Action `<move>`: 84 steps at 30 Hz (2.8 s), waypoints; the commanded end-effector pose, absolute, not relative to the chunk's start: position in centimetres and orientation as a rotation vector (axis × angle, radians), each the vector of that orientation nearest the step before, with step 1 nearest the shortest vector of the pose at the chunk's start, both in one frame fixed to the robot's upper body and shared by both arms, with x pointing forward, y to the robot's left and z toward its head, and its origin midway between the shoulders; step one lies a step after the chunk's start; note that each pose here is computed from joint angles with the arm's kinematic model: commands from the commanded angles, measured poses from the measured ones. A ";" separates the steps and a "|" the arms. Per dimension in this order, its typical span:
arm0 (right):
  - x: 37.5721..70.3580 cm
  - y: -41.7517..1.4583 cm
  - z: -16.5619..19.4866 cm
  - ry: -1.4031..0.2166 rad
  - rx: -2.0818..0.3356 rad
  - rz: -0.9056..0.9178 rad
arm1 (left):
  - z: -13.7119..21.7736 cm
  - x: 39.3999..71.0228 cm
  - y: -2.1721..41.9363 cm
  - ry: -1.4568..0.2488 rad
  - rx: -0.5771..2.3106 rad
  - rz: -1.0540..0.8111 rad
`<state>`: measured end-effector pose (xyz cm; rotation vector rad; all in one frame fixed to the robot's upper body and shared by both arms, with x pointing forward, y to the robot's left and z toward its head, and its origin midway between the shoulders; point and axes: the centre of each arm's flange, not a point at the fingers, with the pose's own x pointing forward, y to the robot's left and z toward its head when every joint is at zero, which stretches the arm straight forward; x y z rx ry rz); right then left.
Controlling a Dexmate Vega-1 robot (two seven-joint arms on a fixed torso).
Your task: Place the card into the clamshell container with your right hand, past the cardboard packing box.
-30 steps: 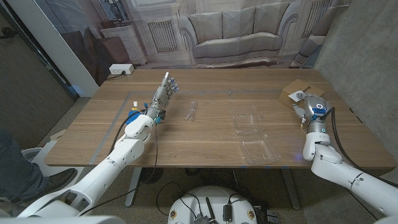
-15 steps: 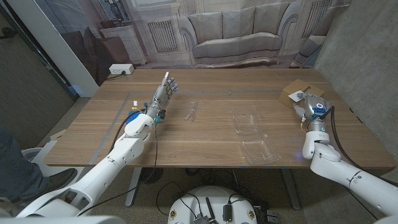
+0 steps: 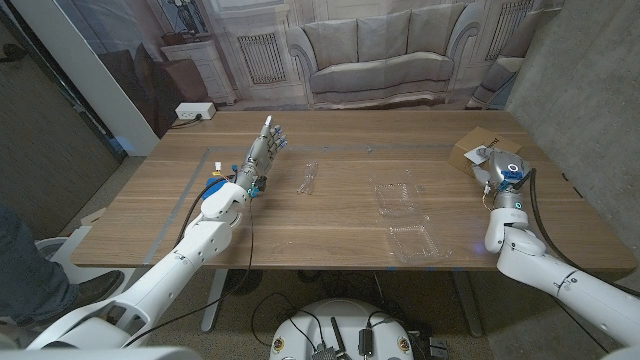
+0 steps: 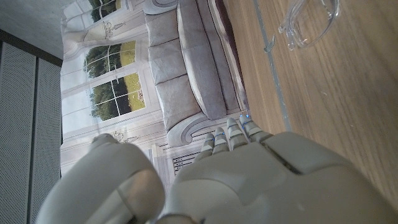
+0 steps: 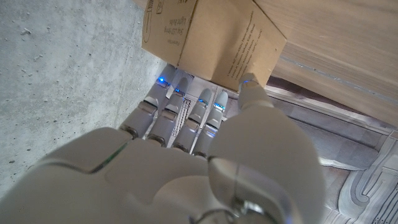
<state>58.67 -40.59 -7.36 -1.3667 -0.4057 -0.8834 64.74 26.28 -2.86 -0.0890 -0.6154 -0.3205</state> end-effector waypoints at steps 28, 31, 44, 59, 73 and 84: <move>58.6 -40.1 -6.1 -0.549 -1.331 -0.892 | -3.1 65.3 26.4 -0.615 -0.103 -0.318; 58.6 -40.1 -6.0 -0.552 -1.330 -0.890 | -3.1 65.2 26.5 -0.614 -0.104 -0.317; 58.4 -40.3 -5.6 -0.571 -1.319 -0.890 | -3.0 65.1 26.4 -0.617 -0.102 -0.319; 58.1 -40.0 -5.0 -0.607 -1.307 -0.900 | -2.6 65.1 26.3 -0.621 -0.098 -0.320; 58.1 -39.4 -4.0 -0.640 -1.292 -0.911 | -2.3 65.0 26.7 -0.633 -0.098 -0.313; 57.3 -39.2 -3.7 -0.646 -1.266 -0.930 | -1.9 64.7 27.0 -0.642 -0.091 -0.309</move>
